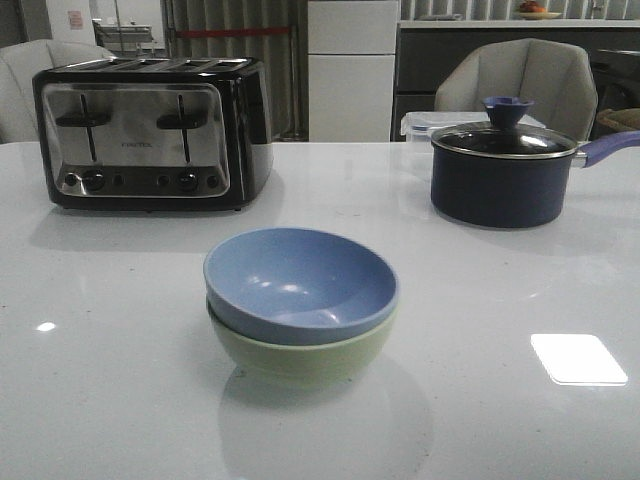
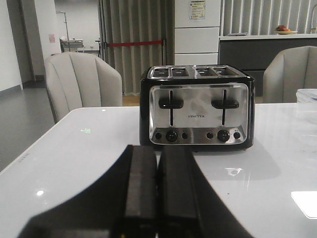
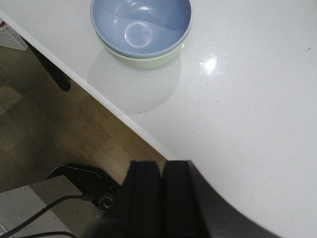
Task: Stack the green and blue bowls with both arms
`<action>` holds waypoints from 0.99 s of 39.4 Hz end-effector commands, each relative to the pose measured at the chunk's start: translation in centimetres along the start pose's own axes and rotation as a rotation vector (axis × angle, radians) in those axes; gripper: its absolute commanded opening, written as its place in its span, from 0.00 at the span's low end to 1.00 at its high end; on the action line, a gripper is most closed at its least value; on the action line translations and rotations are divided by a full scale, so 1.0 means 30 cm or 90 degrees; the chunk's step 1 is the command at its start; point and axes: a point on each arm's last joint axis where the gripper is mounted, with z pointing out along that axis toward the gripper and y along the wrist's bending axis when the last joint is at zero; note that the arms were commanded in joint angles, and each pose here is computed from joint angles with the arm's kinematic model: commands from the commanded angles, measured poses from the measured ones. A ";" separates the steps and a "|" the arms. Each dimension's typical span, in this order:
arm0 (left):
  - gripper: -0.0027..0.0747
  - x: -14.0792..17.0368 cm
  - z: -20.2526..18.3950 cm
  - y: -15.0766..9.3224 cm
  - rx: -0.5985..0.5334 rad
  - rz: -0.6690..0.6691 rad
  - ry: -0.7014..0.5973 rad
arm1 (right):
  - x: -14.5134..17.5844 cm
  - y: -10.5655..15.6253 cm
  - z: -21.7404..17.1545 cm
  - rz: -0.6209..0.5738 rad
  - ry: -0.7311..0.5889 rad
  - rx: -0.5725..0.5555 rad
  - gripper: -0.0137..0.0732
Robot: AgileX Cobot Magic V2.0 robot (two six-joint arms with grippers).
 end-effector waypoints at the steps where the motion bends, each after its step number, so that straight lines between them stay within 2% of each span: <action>1: 0.16 -0.020 -0.007 0.001 -0.003 -0.011 -0.066 | -0.038 -0.001 -0.020 0.004 -0.053 0.005 0.18; 6: 0.16 -0.020 -0.007 0.001 -0.003 -0.011 -0.066 | -0.033 0.002 -0.030 0.002 -0.063 0.005 0.18; 10: 0.16 -0.020 -0.006 0.001 -0.003 -0.011 -0.065 | -0.014 -0.013 -0.050 0.020 -0.098 0.037 0.18; 21: 0.16 -0.020 -0.006 0.001 -0.003 -0.011 -0.065 | 0.133 -0.096 -0.078 0.083 -0.389 0.305 0.18; 28: 0.16 -0.020 -0.006 0.001 -0.003 -0.011 -0.065 | 0.259 -0.120 -0.027 0.094 -0.499 0.420 0.18; 39: 0.16 -0.020 -0.006 0.001 -0.003 -0.011 -0.065 | 0.387 -0.128 0.073 0.095 -0.516 0.435 0.18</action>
